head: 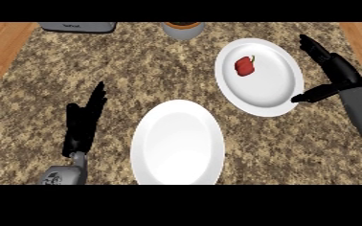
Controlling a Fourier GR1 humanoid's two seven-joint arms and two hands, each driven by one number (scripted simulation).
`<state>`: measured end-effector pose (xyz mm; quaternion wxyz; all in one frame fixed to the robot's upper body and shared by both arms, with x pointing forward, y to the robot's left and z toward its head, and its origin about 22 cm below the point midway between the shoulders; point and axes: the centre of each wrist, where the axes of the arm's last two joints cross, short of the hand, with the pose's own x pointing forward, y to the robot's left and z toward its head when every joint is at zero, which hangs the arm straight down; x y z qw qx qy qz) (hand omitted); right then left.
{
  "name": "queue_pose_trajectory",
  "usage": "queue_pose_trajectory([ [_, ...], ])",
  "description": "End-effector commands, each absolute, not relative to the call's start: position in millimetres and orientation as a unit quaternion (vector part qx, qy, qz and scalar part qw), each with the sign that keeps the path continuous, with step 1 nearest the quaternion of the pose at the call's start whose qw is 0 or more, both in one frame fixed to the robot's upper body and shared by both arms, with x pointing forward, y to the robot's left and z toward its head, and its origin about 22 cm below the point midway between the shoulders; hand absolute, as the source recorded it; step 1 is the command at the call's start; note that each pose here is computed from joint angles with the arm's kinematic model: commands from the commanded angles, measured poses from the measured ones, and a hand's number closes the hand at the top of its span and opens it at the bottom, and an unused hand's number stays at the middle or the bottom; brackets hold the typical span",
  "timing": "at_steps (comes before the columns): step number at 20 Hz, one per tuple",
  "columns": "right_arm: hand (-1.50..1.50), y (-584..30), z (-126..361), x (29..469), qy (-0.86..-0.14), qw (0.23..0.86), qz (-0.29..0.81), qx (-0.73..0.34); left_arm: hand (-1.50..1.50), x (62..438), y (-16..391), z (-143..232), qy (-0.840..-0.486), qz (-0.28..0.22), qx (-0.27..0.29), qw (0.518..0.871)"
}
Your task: Pick the bell pepper from the plate and place it in the plate
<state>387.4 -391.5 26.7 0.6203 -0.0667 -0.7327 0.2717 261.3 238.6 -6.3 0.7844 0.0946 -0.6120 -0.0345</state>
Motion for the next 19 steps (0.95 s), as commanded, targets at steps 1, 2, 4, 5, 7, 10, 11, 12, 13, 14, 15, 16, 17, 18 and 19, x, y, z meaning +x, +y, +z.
queue_pose_trajectory([
  [1,-1.5,-405,30,382,-0.742,0.617,0.255,-0.062,0.0,267,239,-3,-0.611,-0.039,0.096,0.785],
  [2,-1.5,-390,20,384,-0.744,0.617,0.245,-0.079,0.0,258,244,0,-0.613,-0.04,0.097,0.783],
  [4,-1.5,-402,24,381,-0.749,0.613,0.245,-0.065,0.0,272,231,2,-0.612,-0.04,0.085,0.786],
  [5,-1.5,-408,29,380,-0.748,0.615,0.24,-0.071,0.0,267,240,-7,-0.613,-0.037,0.089,0.784],
  [7,-1.5,-407,16,372,-0.75,0.613,0.231,-0.091,0.0,262,244,-9,-0.609,-0.042,0.088,0.787],
  [10,-1.5,-426,39,375,-0.743,0.623,0.219,-0.111,0.0,267,234,0,-0.619,-0.035,0.09,0.779],
  [11,-1.5,-432,40,371,-0.75,0.621,0.2,-0.11,0.0,269,244,-3,-0.615,-0.039,0.096,0.782],
  [12,-1.5,-428,41,374,-0.744,0.626,0.207,-0.109,0.0,271,235,-2,-0.617,-0.04,0.092,0.781],
  [13,-1.5,-414,33,379,-0.742,0.625,0.213,-0.113,0.0,263,238,-5,-0.616,-0.044,0.088,0.782],
  [14,-1.5,-430,30,367,-0.743,0.623,0.214,-0.117,0.0,270,229,-1,-0.617,-0.043,0.088,0.781],
  [15,-1.5,-434,40,370,-0.742,0.621,0.218,-0.128,0.0,262,239,3,-0.617,-0.044,0.089,0.781],
  [16,-1.5,-430,40,372,-0.741,0.624,0.216,-0.127,0.0,264,233,0,-0.624,-0.044,0.084,0.776],
  [17,-1.5,-432,53,378,-0.737,0.628,0.213,-0.127,0.0,258,236,-7,-0.614,-0.043,0.082,0.784],
  [18,-1.5,-445,38,361,-0.741,0.622,0.217,-0.129,0.0,261,219,-4,-0.618,-0.041,0.09,0.78],
  [19,-1.5,-446,38,361,-0.737,0.622,0.222,-0.142,0.0,272,241,4,-0.618,-0.041,0.087,0.78],
])
